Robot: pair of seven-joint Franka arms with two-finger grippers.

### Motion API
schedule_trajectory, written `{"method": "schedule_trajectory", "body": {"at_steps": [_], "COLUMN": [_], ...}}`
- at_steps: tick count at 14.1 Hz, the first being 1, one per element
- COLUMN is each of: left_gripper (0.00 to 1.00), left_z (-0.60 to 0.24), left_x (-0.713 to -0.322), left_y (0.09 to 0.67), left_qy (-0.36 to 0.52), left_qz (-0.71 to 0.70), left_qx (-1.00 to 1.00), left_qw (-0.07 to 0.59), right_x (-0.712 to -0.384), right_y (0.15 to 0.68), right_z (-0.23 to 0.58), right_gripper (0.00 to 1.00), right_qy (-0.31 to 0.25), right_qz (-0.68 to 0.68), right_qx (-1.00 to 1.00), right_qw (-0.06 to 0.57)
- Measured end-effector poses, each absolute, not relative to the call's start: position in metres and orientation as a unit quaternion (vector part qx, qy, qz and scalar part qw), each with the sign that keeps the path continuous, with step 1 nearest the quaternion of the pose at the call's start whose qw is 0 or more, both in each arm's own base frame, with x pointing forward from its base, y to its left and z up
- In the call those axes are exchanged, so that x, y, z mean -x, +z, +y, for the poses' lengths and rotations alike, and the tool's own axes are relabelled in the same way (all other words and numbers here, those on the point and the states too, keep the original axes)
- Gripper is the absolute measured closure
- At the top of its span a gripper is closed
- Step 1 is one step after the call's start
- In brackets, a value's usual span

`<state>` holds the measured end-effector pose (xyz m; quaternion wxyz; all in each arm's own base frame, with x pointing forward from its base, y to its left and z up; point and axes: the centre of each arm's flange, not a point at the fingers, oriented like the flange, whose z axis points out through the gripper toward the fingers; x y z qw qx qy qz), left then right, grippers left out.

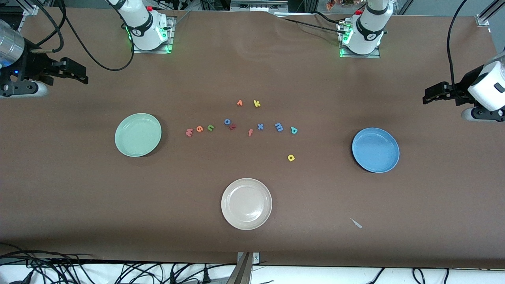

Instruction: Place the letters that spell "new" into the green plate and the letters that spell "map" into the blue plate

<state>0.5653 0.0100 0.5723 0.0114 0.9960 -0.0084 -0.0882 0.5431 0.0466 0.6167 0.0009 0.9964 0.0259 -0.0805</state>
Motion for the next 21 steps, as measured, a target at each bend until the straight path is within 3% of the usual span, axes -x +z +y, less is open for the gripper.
{"method": "schedule_trajectory", "body": {"at_steps": [21], "left_gripper": [0.0], "left_z": [0.01], "left_x": [-0.5655], "left_y": [0.5722], "left_qy": [-0.088], "left_qz": [-0.008], "left_qx": [-0.996], "left_qw": [0.011], "right_x": [-0.5463], "right_y": [0.6152], "right_z": [0.0481], "right_gripper": [0.0], "right_qy": [-0.075], "right_qz": [0.027], "right_qx": [-0.997], "right_qw": [0.001]}}
